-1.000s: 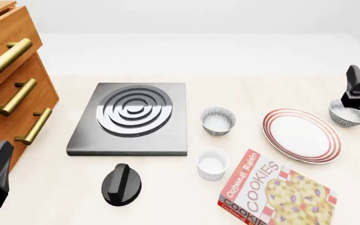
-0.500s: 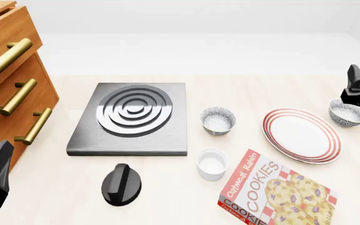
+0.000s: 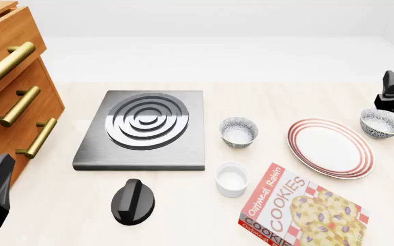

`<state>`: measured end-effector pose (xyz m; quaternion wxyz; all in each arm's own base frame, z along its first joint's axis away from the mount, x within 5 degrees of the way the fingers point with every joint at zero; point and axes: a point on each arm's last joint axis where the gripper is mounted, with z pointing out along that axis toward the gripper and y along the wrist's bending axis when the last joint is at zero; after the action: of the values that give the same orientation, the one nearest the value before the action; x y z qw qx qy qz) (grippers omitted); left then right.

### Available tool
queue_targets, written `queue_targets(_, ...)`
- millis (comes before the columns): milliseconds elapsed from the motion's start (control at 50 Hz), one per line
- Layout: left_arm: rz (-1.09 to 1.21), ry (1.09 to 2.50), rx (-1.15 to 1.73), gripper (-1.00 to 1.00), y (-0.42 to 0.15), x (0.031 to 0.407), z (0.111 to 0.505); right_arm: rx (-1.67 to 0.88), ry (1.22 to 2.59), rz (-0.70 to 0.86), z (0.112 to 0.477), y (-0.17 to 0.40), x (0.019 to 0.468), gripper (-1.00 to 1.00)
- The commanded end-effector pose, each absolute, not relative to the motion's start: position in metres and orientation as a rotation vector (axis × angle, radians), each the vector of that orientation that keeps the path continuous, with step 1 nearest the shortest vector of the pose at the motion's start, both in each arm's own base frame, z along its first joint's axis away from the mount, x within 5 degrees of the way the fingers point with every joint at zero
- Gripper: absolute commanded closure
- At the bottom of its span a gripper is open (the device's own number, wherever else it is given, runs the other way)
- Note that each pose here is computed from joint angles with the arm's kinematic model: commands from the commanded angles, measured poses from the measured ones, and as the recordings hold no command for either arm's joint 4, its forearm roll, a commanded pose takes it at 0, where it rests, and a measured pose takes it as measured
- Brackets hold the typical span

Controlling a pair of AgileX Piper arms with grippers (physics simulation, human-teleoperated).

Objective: Pick the akita bowl next to the plate and place it on the plate.

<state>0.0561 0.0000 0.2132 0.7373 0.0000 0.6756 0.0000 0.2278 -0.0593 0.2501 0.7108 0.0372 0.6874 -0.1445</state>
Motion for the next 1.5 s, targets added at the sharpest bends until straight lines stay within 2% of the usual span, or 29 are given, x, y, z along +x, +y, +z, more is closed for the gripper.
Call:
queue_targets(20,0.000,1.484,0.000,-1.00,0.000,0.056,0.213,0.094,1.537,-0.336,0.247,-0.066,0.235,-1.00)
queue_targets(1500,0.000,1.484,0.000,-1.00,0.000,0.056,0.213,0.280,1.590,-0.391,0.244,-0.118,0.260,-1.00)
